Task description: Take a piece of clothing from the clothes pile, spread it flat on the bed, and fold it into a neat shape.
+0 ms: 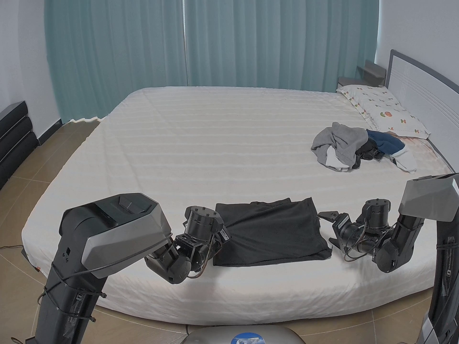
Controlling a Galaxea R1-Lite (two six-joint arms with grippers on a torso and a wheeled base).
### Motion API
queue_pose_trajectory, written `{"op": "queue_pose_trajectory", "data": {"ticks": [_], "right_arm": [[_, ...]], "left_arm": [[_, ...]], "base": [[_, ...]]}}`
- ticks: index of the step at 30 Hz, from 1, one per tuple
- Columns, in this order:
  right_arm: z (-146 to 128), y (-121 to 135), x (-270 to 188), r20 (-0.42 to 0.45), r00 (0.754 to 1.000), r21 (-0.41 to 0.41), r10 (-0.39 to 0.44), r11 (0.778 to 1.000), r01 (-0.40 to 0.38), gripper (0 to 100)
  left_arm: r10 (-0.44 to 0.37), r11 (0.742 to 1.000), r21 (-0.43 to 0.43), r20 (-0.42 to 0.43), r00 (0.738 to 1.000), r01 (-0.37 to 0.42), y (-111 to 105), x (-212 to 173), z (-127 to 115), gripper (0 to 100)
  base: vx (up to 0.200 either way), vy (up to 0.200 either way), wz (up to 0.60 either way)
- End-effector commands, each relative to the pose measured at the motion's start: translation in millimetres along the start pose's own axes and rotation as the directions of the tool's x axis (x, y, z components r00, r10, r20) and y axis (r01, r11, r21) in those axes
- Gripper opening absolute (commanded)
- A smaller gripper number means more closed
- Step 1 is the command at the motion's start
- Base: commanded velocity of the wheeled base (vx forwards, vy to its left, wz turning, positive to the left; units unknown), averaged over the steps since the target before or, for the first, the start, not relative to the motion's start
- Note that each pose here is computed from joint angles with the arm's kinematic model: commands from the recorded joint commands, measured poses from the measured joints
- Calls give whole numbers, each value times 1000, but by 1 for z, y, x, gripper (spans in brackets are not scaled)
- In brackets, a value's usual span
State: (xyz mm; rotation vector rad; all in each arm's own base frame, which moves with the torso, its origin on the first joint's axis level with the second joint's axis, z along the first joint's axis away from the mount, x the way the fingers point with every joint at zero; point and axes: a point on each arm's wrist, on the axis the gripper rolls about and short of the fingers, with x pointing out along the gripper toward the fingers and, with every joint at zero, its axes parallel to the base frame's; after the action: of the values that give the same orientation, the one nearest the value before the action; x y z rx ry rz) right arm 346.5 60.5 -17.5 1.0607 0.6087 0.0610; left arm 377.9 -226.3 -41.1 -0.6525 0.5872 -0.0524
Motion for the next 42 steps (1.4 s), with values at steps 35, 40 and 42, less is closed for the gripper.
{"op": "queue_pose_trajectory", "data": {"ticks": [35, 40, 42], "right_arm": [[-7, 1, 4, -17, 1000, -9, 3, 1000, -3, 100], [-7, 1, 4, -17, 1000, -9, 4, 1000, -4, 100], [-7, 1, 4, -17, 1000, -9, 3, 1000, -3, 100]], "left_arm": [[32, 999, 20, -20, 999, -32, 3, -10, -9, 0], [29, 999, 22, -26, 999, -29, 1, -10, -12, 0], [29, 999, 22, -26, 999, -29, 2, -10, -12, 0]], "base": [[0, 177, 0], [0, 0, 0], [0, 0, 0]]}}
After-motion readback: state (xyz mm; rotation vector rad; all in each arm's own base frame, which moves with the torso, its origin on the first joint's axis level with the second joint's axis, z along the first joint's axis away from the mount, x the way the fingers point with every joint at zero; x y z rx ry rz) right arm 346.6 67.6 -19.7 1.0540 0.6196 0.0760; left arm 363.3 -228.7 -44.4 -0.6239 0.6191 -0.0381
